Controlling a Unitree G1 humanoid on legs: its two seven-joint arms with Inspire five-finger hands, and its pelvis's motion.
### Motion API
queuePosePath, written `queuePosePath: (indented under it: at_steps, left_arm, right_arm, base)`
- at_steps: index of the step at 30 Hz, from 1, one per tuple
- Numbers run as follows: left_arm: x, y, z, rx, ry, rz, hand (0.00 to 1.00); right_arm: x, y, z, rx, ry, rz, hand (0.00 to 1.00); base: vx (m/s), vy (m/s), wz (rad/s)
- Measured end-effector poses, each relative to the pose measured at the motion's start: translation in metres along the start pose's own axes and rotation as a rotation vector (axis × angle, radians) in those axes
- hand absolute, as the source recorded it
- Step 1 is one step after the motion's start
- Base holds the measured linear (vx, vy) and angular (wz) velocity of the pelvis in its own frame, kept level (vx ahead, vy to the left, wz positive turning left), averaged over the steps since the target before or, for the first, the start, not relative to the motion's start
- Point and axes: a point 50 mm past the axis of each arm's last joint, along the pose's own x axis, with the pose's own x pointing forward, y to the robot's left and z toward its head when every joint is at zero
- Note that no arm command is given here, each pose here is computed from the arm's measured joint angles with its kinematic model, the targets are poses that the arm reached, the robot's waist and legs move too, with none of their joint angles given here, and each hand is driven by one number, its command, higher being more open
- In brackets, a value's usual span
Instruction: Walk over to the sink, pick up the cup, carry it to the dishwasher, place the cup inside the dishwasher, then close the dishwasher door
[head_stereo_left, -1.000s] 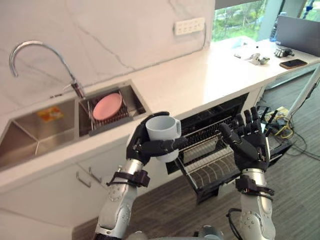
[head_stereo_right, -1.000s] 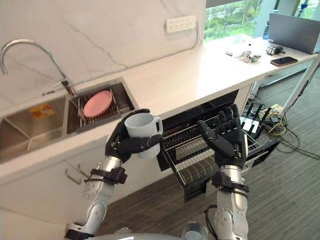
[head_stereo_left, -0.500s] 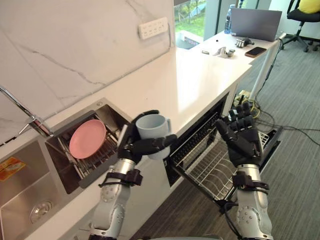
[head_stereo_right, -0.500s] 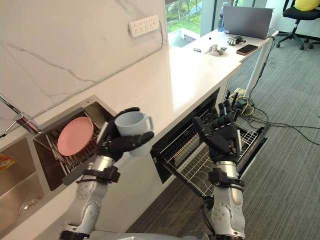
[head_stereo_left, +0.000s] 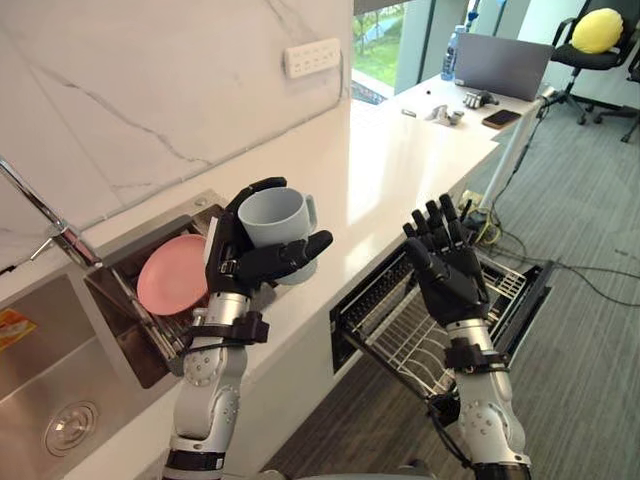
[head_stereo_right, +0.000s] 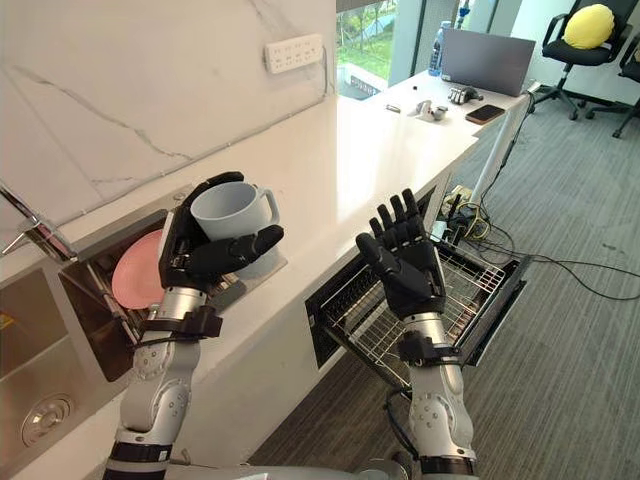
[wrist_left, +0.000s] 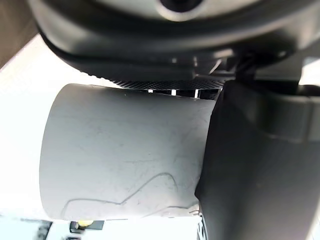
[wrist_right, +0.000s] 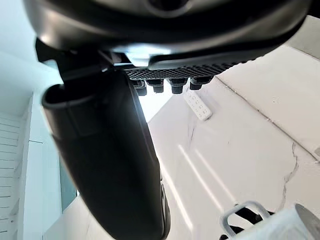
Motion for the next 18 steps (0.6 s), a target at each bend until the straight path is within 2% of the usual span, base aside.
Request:
queuePosePath:
  at_steps: [10, 18]
  left_arm:
    - [0.0, -0.001, 0.003, 0.113, -0.037, 0.011, 0.0]
    - [-0.001, 0.008, 0.002, 0.427, -0.061, 0.039, 0.0]
  right_arm:
    - [0.017, 0.021, -0.001, 0.047, 0.053, 0.211, 1.0]
    - [0.02, 0.03, -0.011, 0.085, 0.154, 0.284, 1.0]
  base:
    - [0.04, -0.084, -0.09]
    - [-0.01, -0.014, 0.05]
